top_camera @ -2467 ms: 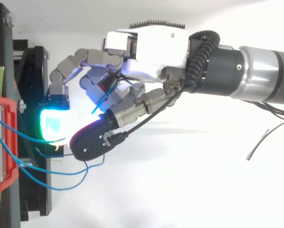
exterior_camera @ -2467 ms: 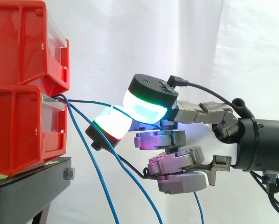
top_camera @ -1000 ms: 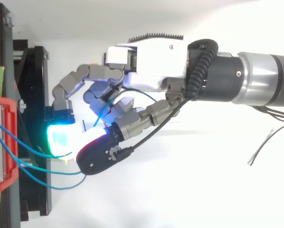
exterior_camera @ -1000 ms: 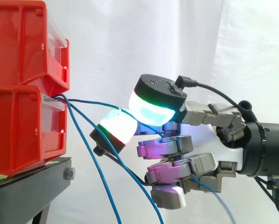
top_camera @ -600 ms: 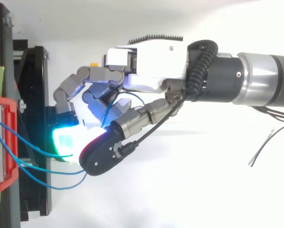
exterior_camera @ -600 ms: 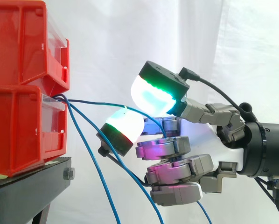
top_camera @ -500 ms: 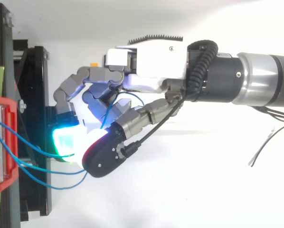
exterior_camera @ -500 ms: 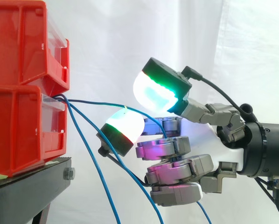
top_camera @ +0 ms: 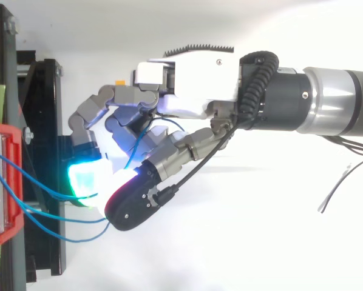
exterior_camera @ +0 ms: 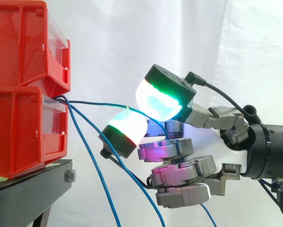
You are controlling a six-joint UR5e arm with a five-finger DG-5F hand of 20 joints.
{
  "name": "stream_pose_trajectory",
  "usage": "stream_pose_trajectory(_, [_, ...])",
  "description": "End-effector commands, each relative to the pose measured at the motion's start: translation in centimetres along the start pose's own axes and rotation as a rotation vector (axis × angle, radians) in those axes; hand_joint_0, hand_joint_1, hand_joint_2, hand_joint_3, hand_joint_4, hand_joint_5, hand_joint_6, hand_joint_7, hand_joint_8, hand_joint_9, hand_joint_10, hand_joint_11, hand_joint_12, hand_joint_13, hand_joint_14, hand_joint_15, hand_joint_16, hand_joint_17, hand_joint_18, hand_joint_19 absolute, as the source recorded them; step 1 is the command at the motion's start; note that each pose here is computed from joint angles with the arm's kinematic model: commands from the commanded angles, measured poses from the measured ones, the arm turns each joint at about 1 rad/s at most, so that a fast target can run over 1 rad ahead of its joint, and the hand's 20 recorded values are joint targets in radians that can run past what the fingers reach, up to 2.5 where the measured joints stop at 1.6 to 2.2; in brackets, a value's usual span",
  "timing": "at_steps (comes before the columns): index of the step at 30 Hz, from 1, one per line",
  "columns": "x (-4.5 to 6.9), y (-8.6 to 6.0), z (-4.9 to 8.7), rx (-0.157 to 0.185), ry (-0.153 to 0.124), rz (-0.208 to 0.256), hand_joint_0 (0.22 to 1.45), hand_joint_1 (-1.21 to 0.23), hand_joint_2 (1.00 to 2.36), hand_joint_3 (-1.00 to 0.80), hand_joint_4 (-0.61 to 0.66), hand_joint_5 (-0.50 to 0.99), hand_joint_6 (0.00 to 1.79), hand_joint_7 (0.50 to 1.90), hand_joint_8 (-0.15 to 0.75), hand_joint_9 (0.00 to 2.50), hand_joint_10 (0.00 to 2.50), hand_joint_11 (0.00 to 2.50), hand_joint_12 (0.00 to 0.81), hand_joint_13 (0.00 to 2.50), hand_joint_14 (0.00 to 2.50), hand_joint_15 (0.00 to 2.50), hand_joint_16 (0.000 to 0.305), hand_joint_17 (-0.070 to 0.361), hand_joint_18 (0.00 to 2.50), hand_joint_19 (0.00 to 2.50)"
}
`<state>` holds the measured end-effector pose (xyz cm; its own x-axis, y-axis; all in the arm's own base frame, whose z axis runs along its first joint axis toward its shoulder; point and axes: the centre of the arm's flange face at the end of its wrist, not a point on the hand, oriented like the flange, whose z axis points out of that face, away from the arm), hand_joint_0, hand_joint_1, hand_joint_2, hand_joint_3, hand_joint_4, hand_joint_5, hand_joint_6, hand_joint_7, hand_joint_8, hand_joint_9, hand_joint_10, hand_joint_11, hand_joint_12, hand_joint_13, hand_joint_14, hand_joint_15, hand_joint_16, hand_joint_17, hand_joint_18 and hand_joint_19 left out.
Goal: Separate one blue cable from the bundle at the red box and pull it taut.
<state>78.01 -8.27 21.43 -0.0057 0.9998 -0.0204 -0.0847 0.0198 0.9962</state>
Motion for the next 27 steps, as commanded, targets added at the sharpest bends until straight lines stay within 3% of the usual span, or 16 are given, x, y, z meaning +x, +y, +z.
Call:
stream_pose_trajectory(1, [0.0, -0.05, 0.01, 0.0, 0.0, 0.0, 0.6, -0.8, 1.02, -0.27, -0.05, -0.09, 0.91, 1.08, 0.184, 0.68, 2.5, 1.72, 0.344, 1.0, 1.94, 1.19, 0.042, 0.096, 1.23, 2.0])
stream_pose_trajectory(6, [0.0, -0.04, 0.03, -0.001, 0.0, 0.0, 0.58, -0.83, 1.02, -0.13, -0.12, -0.07, 0.91, 1.11, 0.172, 0.7, 2.5, 1.69, 0.347, 1.01, 1.91, 1.21, 0.042, 0.096, 1.23, 2.01])
stream_pose_trajectory(11, [0.0, 0.11, 0.06, -0.006, 0.0, 0.0, 0.57, -0.85, 1.02, -0.06, -0.15, -0.04, 0.89, 1.1, 0.201, 0.78, 2.5, 1.43, 0.389, 1.06, 1.97, 1.1, 0.057, 0.128, 1.23, 1.63])
stream_pose_trajectory(16, [0.0, -0.12, -0.03, 0.002, 0.0, 0.0, 0.58, -0.86, 1.01, -0.03, -0.15, -0.03, 0.89, 1.1, 0.218, 0.83, 2.5, 1.24, 0.413, 1.09, 1.93, 1.07, 0.062, 0.139, 1.23, 1.5])
stream_pose_trajectory(20, [0.0, -0.11, -0.02, 0.001, 0.0, 0.0, 0.58, -0.86, 1.01, -0.03, -0.16, -0.03, 0.89, 1.07, 0.223, 0.87, 2.5, 1.28, 0.409, 1.11, 1.85, 1.08, 0.063, 0.141, 1.23, 1.48])
stream_pose_trajectory(23, [0.0, -0.02, 0.04, -0.003, 0.0, 0.0, 0.58, -0.86, 1.01, -0.06, -0.16, -0.03, 0.89, 1.05, 0.225, 0.87, 2.5, 1.34, 0.408, 1.11, 1.78, 1.12, 0.061, 0.138, 1.22, 1.53])
stream_pose_trajectory(27, [0.0, -0.09, 0.0, -0.001, 0.0, 0.0, 0.58, -0.79, 1.02, -0.25, -0.1, -0.07, 0.89, 1.02, 0.193, 0.77, 2.5, 1.53, 0.338, 1.04, 1.57, 1.29, 0.043, 0.096, 1.17, 1.96])
